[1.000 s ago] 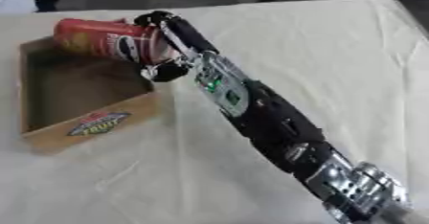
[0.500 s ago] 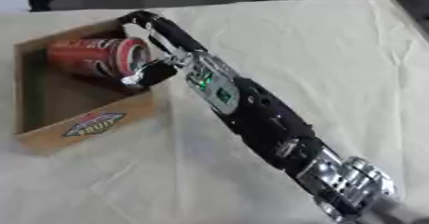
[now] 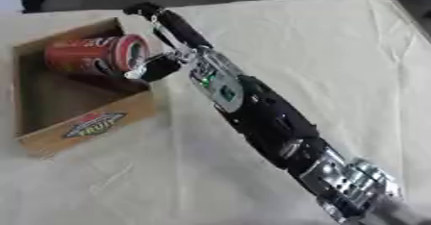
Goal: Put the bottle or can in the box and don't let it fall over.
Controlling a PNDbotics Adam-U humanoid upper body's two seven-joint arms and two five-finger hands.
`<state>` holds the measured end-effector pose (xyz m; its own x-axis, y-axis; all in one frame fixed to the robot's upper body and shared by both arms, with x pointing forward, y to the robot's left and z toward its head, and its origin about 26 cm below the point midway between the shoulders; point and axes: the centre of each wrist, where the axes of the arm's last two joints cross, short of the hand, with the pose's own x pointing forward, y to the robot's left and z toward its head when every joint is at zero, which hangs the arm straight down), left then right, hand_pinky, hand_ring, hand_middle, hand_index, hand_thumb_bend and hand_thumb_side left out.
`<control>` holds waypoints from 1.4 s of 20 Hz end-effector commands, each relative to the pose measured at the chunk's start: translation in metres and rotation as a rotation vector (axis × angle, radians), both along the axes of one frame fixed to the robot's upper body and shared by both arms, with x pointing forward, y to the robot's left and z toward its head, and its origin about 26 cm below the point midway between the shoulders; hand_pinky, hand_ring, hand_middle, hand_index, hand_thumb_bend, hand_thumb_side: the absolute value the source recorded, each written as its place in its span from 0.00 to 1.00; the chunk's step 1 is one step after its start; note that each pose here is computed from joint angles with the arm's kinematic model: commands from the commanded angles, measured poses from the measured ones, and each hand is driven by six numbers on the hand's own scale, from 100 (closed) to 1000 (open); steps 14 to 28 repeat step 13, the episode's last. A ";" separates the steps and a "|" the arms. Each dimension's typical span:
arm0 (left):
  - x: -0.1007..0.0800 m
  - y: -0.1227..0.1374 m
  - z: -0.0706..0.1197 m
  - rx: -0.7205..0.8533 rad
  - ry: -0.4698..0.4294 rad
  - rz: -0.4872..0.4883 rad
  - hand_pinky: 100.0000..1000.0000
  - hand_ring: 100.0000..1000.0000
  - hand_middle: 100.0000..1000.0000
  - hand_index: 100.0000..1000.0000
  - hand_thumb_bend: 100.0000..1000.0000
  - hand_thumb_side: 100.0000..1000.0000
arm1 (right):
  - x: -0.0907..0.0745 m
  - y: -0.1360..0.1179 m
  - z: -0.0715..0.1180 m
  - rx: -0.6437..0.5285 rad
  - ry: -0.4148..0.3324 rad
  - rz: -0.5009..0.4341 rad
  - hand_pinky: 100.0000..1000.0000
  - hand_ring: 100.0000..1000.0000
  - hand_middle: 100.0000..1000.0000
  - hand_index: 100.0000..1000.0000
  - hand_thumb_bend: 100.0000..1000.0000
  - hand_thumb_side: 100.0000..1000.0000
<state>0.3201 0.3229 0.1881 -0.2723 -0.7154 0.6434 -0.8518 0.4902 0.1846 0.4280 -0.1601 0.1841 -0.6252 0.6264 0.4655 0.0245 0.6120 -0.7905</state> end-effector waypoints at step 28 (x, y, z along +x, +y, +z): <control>-0.003 0.010 -0.003 0.040 0.034 0.016 0.76 0.83 0.72 0.70 0.42 0.61 | -0.077 -0.072 0.067 0.268 -0.170 -0.092 0.86 0.96 0.85 0.88 0.55 0.25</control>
